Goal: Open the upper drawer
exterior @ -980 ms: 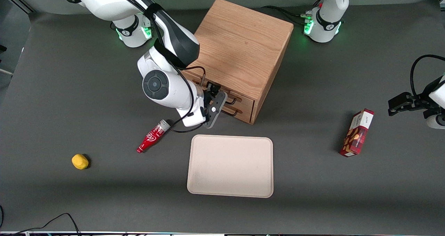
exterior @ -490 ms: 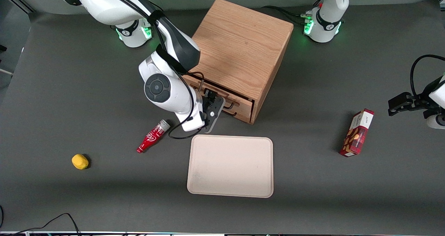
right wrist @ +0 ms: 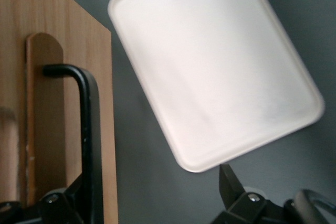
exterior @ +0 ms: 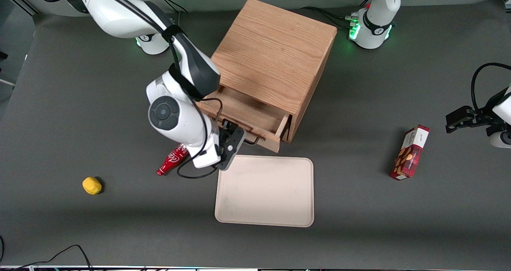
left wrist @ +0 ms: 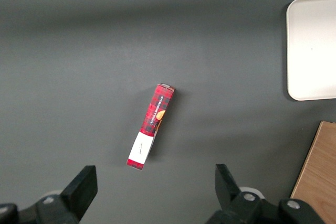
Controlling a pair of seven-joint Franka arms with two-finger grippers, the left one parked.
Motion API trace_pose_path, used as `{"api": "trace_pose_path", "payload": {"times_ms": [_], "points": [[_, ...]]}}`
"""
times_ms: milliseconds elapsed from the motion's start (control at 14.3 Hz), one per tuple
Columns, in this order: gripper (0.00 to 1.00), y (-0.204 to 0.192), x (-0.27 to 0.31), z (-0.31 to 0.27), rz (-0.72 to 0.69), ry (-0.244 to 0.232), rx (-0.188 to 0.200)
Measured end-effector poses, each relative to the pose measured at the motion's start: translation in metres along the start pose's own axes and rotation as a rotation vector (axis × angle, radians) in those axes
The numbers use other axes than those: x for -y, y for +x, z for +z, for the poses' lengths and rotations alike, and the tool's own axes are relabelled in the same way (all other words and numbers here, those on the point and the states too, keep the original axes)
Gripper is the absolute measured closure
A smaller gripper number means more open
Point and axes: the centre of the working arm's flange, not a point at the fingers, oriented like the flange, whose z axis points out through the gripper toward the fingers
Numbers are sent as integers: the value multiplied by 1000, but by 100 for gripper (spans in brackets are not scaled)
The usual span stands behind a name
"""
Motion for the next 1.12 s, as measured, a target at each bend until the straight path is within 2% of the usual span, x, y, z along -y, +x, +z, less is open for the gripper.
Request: {"api": "trace_pose_path", "payload": {"times_ms": [350,560,770,1120], "points": [[0,-15,-55,-22,4,-92,-22],[0,-22,-81,-32,24,-153,-64],[0,-29,-99,-37,43,-174,-90],[0,-32,-107,-43,59,-180,-107]]}}
